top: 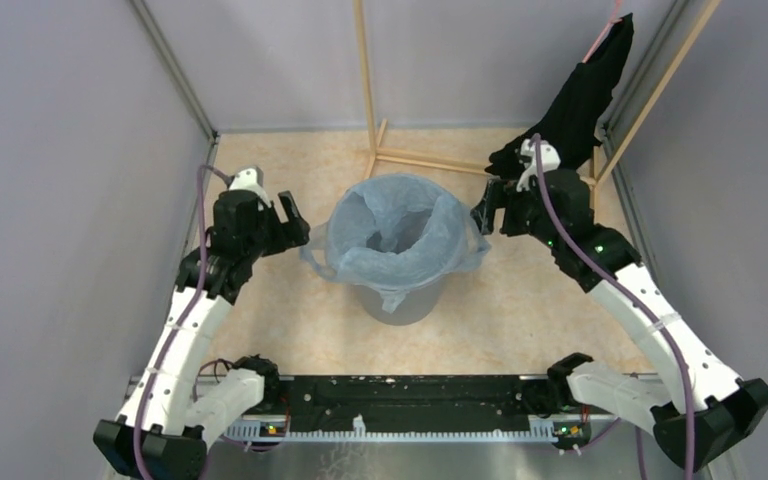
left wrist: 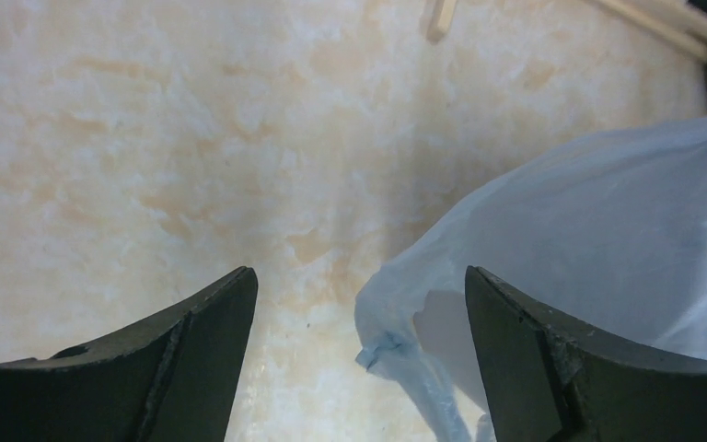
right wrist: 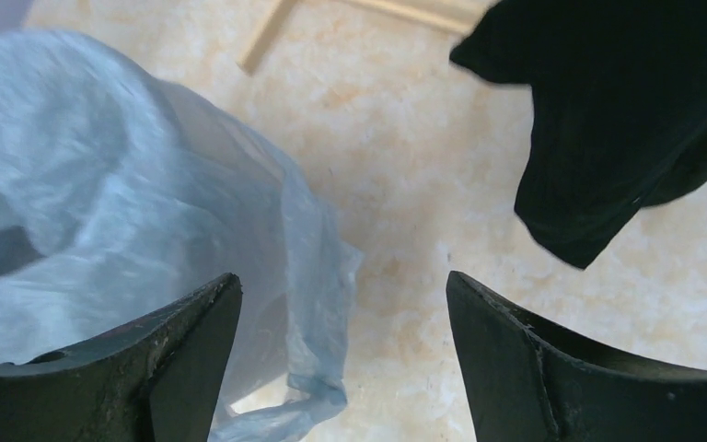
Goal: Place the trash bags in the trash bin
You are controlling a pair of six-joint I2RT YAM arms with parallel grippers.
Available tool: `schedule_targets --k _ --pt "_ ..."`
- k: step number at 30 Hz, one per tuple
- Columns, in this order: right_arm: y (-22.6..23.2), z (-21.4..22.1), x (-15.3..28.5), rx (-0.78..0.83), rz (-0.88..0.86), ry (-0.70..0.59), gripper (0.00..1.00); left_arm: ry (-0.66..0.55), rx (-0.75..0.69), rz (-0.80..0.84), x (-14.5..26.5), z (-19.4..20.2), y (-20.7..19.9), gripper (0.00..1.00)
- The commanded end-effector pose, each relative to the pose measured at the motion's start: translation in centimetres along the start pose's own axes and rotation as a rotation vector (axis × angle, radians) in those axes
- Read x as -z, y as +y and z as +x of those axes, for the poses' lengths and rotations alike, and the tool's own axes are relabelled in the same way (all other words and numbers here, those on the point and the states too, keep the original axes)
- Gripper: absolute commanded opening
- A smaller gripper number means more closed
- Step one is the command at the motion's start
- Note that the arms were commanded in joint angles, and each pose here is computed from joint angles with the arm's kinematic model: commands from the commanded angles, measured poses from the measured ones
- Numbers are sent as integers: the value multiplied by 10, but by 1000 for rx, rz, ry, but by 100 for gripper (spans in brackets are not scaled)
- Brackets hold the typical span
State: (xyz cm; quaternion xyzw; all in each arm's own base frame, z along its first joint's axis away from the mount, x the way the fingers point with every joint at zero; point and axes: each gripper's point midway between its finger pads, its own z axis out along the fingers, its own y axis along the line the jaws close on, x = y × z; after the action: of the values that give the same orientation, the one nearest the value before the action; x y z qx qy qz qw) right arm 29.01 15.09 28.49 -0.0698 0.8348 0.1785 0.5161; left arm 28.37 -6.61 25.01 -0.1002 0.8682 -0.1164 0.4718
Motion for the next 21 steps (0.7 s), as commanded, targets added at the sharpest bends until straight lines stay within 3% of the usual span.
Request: schedule_targets --k 1,7,12,15,17,21 --pt "-7 44 -19 -37 11 108 81 105 71 17 -19 44 4 88" --pt "7 80 -35 -117 -79 189 73 230 126 138 -40 80 -16 74" --pt "26 112 -41 -222 -195 228 60 366 195 185 -51 133 -16 48" --pt "22 131 -52 -254 -190 233 39 408 258 224 -57 161 -18 30" --pt "12 143 -62 -256 -146 232 20 427 292 227 -61 172 -17 27" --pt "-7 158 -83 -233 -64 212 7 452 337 236 -68 186 -18 15"
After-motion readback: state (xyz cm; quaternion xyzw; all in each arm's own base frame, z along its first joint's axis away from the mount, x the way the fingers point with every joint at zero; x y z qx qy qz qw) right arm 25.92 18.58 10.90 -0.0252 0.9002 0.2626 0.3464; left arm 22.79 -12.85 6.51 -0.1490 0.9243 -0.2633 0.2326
